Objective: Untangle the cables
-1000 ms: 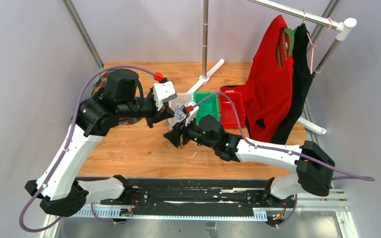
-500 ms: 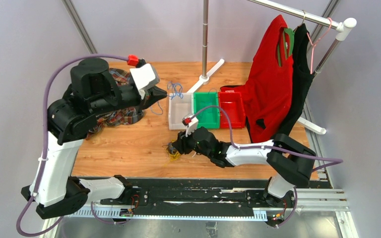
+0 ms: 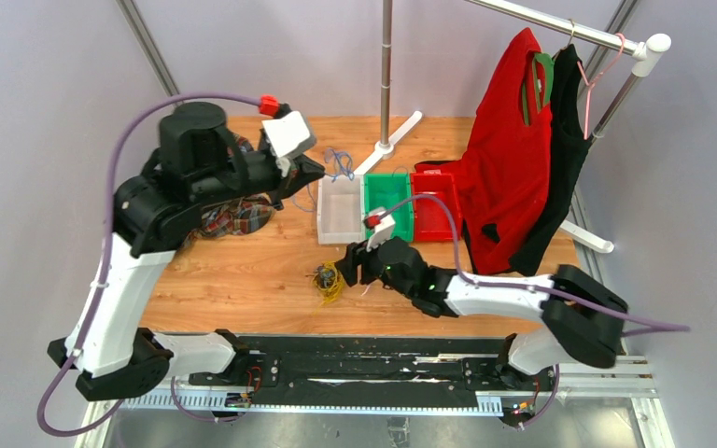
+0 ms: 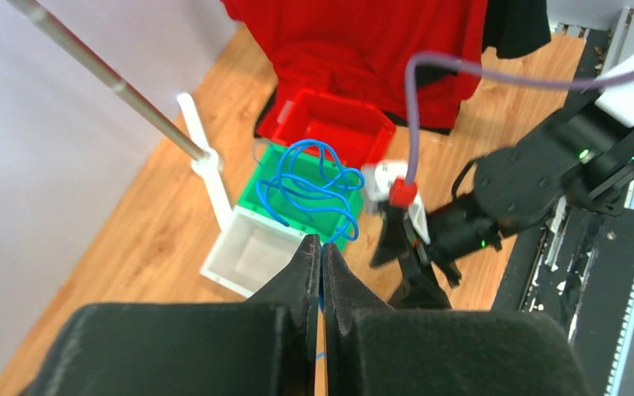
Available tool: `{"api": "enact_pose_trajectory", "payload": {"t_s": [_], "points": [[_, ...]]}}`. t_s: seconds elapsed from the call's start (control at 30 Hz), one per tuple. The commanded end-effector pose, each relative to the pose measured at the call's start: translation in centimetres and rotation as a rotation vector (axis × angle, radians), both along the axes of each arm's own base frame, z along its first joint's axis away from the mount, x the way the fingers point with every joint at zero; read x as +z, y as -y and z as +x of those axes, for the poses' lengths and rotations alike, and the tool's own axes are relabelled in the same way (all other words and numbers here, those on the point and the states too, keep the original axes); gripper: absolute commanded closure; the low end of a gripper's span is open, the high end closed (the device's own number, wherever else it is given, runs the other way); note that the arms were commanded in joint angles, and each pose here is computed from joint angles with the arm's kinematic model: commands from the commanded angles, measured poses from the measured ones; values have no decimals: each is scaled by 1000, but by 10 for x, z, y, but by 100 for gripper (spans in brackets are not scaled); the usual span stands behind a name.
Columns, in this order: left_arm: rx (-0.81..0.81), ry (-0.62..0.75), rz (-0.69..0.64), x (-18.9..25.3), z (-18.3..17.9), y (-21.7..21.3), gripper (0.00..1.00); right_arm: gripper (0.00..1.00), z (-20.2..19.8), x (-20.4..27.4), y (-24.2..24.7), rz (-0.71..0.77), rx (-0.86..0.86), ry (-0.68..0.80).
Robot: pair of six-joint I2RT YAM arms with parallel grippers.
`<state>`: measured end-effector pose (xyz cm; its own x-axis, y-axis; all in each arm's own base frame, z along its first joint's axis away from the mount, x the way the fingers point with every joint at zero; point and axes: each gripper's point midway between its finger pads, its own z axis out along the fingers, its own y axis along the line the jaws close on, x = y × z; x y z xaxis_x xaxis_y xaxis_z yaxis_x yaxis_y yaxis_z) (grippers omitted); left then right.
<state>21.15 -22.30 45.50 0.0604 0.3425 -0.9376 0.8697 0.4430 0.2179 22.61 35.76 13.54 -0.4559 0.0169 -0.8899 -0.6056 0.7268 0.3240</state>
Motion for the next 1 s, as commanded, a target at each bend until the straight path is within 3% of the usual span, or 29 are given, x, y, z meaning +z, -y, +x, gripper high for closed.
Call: {"api": "enact_pose_trajectory", "payload": {"t_s": [0.0,0.2,0.4,0.77,0.97], "points": [[-5,-39,-30,-19,20,21,100,33,29,25,52,-37,-211,38],[-4,-108,-18,-54,55,51,99,31,52,40,124,-92,-471,76],[-7,-175,-15,-86,95,89,100,38,57,44,188,-138,-694,95],[-5,-278,-26,-164,164,150,100,39,58,43,224,-139,-774,98],[18,-276,32,-216,191,161,99,39,64,39,228,-143,-776,75]]}}
